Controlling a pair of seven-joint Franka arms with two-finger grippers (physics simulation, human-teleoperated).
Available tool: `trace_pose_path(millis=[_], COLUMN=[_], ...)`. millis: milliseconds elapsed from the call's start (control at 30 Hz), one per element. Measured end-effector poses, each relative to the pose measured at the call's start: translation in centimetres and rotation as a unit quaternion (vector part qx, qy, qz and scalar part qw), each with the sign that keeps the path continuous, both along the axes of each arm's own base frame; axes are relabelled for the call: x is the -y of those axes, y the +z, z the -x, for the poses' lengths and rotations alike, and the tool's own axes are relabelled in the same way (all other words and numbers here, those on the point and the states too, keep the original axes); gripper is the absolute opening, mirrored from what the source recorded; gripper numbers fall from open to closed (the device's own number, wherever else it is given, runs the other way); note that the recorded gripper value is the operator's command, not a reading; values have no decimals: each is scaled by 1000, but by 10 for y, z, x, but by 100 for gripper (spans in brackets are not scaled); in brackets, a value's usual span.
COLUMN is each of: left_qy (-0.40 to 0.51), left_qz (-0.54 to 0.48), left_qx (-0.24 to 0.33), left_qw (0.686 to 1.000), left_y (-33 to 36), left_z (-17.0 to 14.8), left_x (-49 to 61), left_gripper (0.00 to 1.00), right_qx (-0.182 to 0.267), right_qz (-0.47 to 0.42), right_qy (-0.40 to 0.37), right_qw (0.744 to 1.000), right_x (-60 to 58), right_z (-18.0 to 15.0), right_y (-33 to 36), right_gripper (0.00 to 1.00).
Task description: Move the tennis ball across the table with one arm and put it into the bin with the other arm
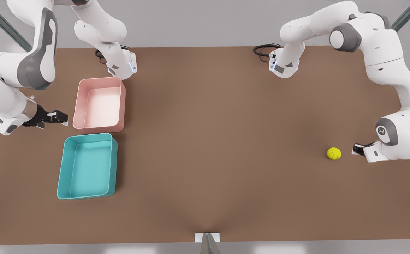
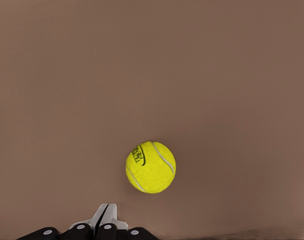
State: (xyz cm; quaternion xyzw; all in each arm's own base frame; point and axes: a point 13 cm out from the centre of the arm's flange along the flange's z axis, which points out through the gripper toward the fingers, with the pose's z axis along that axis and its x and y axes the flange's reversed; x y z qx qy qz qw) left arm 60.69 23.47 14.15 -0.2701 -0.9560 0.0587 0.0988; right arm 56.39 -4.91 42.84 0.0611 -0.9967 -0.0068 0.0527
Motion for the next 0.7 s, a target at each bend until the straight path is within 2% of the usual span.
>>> trace_pose_path(millis=[167, 367, 567, 700], left_qy=[-172, -375, -473, -500], left_qz=[9, -5, 8, 27], left_qx=[15, 22, 4, -11], left_qw=[985, 927, 881, 866], left_y=[-32, -54, -71, -89], left_z=[17, 29, 38, 56], left_x=[-34, -32, -34, -29], left_gripper=[21, 21, 21, 21], right_qx=[0, 2, 2, 3], right_qz=[0, 0, 1, 1], right_qy=[1, 1, 2, 2], right_qw=[1000, 1000, 1000, 1000], right_x=[0, 0, 0, 1], right_z=[0, -2, -2, -1], right_y=[-5, -5, -7, -6], right_gripper=[100, 100, 100, 100])
